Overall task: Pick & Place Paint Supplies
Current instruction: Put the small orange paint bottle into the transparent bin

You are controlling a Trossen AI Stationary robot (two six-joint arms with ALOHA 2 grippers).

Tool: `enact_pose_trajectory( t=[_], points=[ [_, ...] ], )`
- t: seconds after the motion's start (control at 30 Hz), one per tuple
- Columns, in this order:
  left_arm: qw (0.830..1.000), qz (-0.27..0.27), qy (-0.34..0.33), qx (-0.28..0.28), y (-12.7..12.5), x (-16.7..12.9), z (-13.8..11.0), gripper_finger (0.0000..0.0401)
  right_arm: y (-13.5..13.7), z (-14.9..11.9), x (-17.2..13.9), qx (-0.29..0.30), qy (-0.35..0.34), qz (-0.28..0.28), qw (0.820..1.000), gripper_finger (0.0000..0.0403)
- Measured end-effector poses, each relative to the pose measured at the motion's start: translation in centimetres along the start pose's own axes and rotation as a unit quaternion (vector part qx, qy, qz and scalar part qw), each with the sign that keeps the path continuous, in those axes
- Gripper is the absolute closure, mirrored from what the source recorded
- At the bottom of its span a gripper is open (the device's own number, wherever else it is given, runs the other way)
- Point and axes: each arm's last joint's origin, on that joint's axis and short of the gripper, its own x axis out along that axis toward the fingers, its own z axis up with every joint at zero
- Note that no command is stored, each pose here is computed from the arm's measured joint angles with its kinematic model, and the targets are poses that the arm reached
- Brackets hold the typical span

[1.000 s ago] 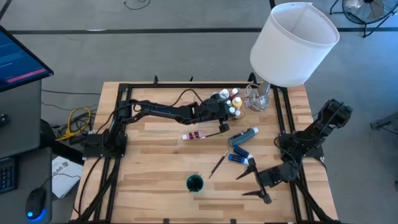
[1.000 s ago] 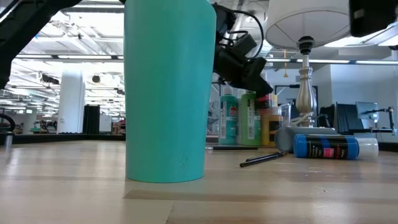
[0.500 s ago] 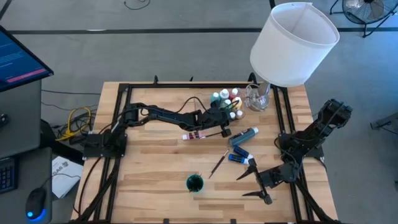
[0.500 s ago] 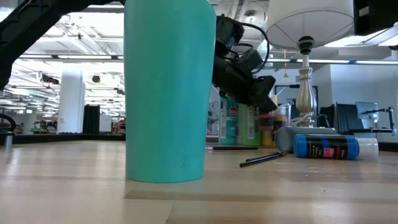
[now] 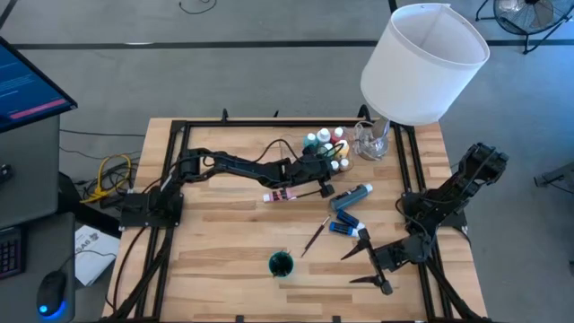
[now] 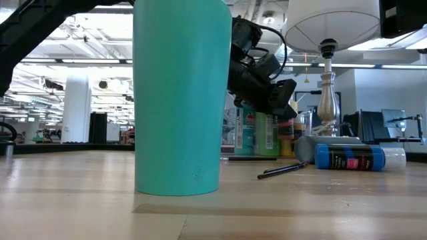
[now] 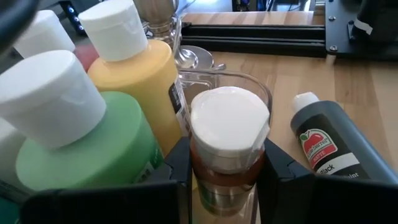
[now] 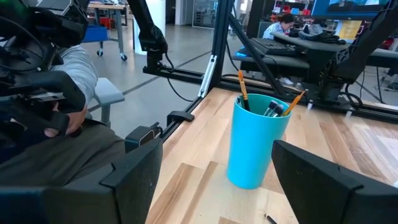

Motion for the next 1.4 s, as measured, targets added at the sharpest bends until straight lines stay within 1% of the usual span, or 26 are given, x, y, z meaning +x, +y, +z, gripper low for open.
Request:
enact_pose_trajectory(
  t=[0.4, 1.1, 1.23, 1.4],
  points=[
    [1.000, 0.000, 0.001, -0.007, 0.00, -0.01, -0.02, 0.0328, 0.00, 0.01, 0.01, 0.000, 0.000, 0.000, 1.000, 0.0106],
    [1.000, -0.003, 0.004, -0.006, -0.01, -0.03, -0.05, 0.0324, 0.01, 0.02, 0.01, 0.004, 0.000, 0.000, 1.000, 0.0106],
    [1.000, -0.003, 0.004, -0.006, -0.01, -0.03, -0.05, 0.0315, 0.01, 0.02, 0.01, 0.004, 0.000, 0.000, 1.000, 0.0106],
    [1.000, -0.003, 0.004, -0.008, 0.02, -0.01, -0.05, 0.0293, 0.01, 0.02, 0.01, 0.004, 0.000, 0.000, 1.000, 0.0106]
  ],
)
